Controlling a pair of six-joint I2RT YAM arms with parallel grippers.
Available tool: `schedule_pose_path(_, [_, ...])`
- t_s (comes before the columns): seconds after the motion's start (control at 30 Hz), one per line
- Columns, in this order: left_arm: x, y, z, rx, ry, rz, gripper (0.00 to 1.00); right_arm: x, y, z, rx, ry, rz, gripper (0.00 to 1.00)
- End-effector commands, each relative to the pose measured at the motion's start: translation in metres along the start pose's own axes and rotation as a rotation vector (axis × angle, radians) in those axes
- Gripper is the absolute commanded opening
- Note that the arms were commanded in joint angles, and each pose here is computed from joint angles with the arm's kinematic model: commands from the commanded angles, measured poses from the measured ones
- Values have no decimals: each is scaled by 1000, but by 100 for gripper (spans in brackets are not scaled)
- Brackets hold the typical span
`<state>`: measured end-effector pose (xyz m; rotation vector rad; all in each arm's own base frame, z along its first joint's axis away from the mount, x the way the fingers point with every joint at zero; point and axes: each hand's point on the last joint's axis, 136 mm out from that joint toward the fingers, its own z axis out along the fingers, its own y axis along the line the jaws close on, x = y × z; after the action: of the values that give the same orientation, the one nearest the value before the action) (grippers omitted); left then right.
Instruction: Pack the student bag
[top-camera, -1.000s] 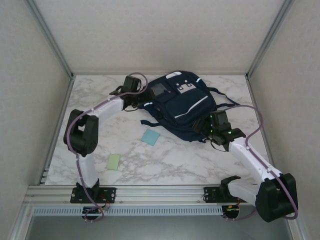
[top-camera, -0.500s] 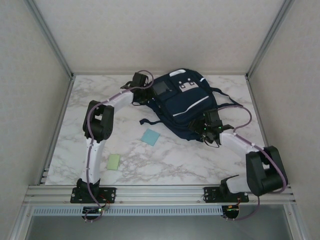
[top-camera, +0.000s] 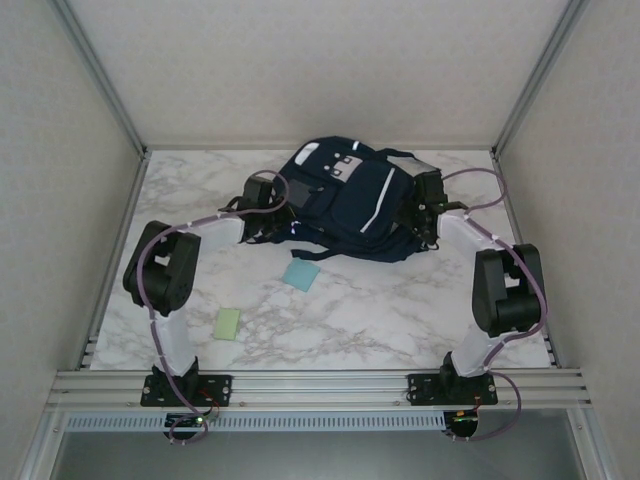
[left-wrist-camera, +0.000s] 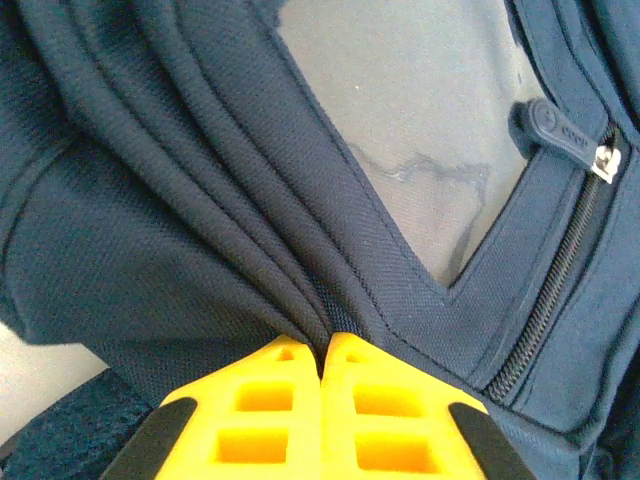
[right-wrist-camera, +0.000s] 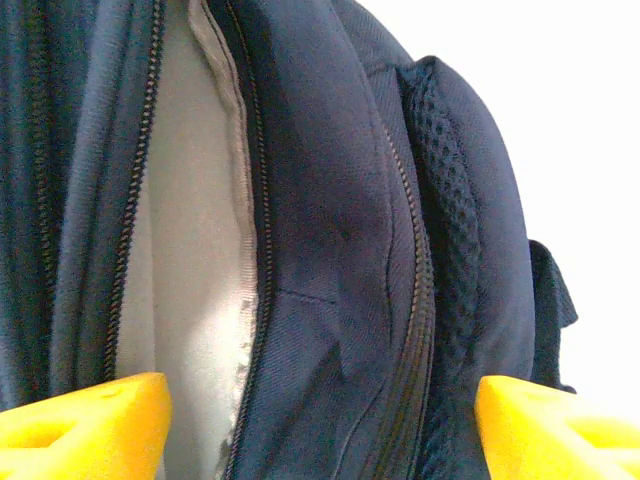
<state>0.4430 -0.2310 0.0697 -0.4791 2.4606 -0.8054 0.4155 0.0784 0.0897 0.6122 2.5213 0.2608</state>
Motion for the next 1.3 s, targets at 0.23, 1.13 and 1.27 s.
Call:
schedule_pose_path(0.23, [17,-40,-15,139,59,-47,0,39,64,-107,-121,-30,-277,95])
schedule_pose_path(1.13, [17,-89,-61,250,18,-25,0,108,160,-19,127,-51,-484,81])
schedule_pose_path(1.27, [16,-88,-60,242,18,-21,0,107,154,-26,99,-72,-465,79])
